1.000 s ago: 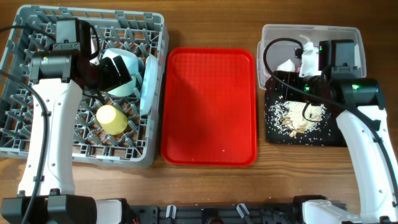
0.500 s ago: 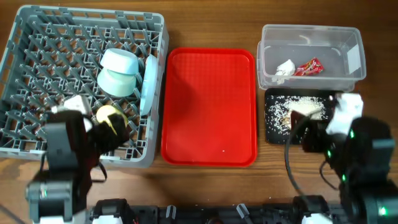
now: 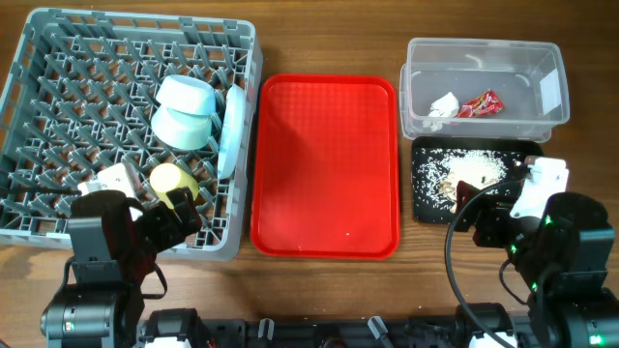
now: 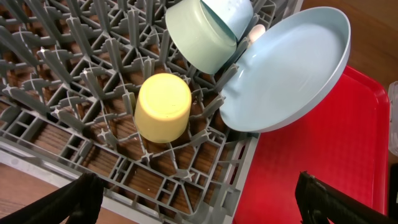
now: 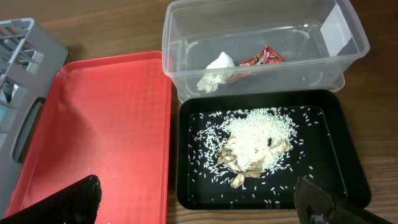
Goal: Sort waste into correct bins and load items into the dishwasher rack
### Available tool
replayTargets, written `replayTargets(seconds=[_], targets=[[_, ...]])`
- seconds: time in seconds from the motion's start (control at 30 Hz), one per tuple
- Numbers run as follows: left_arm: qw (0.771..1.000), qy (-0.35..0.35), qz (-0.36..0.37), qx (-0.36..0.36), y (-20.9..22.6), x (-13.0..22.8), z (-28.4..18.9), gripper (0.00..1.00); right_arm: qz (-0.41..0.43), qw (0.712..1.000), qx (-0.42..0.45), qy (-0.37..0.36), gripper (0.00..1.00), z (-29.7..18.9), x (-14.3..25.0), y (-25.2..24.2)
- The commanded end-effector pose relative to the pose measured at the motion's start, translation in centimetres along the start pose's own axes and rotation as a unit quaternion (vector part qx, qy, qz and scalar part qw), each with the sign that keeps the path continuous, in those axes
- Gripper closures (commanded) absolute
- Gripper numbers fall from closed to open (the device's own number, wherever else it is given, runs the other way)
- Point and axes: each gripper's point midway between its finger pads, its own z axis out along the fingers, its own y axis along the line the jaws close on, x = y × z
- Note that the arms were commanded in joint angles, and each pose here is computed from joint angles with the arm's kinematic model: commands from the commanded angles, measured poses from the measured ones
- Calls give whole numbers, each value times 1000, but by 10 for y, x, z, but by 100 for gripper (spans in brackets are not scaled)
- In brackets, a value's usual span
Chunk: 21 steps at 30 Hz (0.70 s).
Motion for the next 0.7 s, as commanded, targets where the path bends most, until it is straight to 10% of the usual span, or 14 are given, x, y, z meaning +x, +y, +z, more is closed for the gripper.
replayTargets(seconds=[0.0, 0.43, 0.67], targets=[[1000, 0, -6, -7, 3, 1, 1, 0, -9, 999, 16, -32, 0, -14, -2, -7], [1000, 0, -6, -7, 3, 1, 1, 0, -13, 912, -93, -399, 0, 13, -14, 16], [1000, 0, -6, -7, 3, 1, 1, 0, -94, 933, -89, -336, 0, 72, 35, 18]])
